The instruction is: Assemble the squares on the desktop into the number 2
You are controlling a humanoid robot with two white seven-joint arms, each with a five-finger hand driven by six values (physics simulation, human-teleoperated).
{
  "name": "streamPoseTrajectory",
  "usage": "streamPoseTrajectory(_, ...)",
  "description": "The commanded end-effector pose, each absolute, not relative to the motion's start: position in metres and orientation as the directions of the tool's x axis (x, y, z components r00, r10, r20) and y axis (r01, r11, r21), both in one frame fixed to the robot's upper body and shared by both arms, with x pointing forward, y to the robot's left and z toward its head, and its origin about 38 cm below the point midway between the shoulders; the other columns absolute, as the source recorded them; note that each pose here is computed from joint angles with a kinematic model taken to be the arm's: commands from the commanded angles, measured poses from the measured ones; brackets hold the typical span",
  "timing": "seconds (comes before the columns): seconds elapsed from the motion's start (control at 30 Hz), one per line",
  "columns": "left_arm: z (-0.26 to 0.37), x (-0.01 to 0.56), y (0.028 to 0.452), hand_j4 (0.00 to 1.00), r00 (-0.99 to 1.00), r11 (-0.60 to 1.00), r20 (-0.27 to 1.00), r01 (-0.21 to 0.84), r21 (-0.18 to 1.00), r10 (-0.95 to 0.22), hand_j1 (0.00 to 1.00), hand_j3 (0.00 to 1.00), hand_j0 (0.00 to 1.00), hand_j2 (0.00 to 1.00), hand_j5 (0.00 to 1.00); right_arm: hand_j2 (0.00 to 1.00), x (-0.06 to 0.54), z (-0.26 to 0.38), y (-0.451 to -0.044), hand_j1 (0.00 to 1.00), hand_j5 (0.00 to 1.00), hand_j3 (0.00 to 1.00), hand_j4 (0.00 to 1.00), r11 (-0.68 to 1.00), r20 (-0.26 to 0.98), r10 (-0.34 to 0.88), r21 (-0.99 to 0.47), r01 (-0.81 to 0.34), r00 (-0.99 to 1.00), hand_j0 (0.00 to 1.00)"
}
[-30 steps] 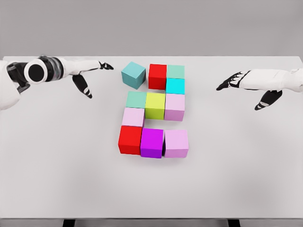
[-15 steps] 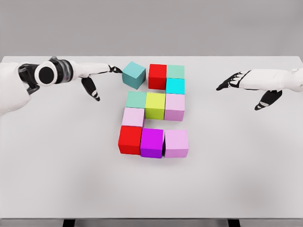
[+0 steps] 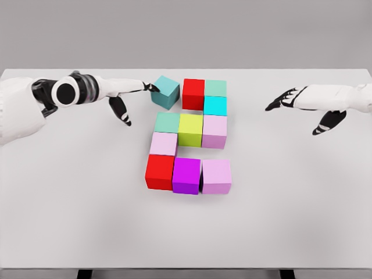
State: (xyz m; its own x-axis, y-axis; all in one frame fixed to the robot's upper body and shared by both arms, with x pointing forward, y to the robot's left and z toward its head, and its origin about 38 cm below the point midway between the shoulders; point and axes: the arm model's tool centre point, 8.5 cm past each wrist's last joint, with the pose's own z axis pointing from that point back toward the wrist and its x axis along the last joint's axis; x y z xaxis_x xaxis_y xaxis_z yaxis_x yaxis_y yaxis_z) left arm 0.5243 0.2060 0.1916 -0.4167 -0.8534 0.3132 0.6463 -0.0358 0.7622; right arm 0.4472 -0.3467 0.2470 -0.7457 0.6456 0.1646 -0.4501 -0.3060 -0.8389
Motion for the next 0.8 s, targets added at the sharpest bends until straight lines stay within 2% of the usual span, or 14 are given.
streamPoseTrajectory(0.0, 0.193, 0.524, 0.202, 1.0, -0.424, -0.037, 0.317, 0.644, 0.764, -0.848, 1.0, 1.0, 1.0, 1.0, 1.0, 1.0, 0.447, 0.248, -0.347, 1.0, 1.0, 1.0, 1.0, -0.3, 0.169, 0.647, -0.84, -0.452, -0.743, 1.0)
streamPoseTrajectory(0.67, 0.192, 0.521, 0.183, 1.0, -0.452, -0.046, 0.335, 0.648, 0.76, -0.827, 1.0, 1.0, 1.0, 1.0, 1.0, 1.0, 0.448, 0.248, -0.347, 1.0, 1.0, 1.0, 1.0, -0.3, 0.168, 0.647, -0.841, -0.45, -0.744, 1.0)
streamPoseTrajectory(0.77, 0.194, 0.522, 0.195, 1.0, -0.445, -0.04, 0.331, 0.644, 0.764, -0.832, 1.0, 1.0, 1.0, 1.0, 1.0, 1.0, 0.448, 0.248, -0.347, 1.0, 1.0, 1.0, 1.0, -0.3, 0.168, 0.647, -0.841, -0.45, -0.744, 1.0)
